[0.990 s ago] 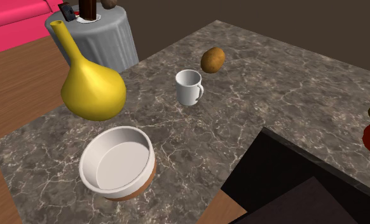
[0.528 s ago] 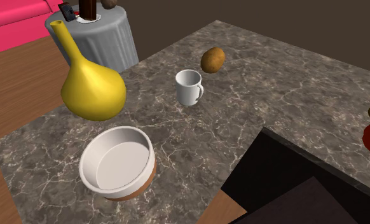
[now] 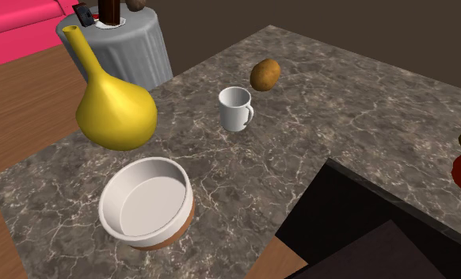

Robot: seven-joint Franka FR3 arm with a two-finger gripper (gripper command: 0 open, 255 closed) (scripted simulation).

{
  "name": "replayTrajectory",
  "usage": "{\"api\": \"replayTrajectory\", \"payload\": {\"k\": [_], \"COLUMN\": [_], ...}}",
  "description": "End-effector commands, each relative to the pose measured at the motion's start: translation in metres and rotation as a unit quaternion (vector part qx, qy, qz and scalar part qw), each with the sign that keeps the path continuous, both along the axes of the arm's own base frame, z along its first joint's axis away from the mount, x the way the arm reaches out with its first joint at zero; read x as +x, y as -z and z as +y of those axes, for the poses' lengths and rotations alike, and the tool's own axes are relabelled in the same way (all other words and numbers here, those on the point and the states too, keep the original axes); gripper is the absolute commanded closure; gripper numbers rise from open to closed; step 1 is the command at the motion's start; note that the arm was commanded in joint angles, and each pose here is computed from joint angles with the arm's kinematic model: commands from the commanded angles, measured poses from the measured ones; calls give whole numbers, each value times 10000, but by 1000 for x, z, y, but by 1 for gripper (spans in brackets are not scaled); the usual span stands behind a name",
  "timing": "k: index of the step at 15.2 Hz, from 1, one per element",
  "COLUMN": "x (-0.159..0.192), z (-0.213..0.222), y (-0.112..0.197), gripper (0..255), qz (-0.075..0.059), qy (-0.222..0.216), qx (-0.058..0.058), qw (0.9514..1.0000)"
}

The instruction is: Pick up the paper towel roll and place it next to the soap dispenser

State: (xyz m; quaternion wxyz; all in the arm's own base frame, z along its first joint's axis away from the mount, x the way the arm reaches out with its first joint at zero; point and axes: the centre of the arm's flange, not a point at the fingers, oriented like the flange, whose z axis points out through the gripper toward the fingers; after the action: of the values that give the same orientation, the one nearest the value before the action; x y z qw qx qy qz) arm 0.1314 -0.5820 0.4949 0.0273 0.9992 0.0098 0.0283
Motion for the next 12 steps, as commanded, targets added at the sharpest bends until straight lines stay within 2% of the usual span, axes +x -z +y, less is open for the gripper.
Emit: {"api": "replayTrajectory", "payload": {"k": [1, 12], "x": [1, 1], "z": [1, 1], "y": [10, 68], "gripper": [255, 255], "qz": [-1, -1], "qy": [0, 0], "qx": [-3, -3], "qw": [10000, 10000]}}
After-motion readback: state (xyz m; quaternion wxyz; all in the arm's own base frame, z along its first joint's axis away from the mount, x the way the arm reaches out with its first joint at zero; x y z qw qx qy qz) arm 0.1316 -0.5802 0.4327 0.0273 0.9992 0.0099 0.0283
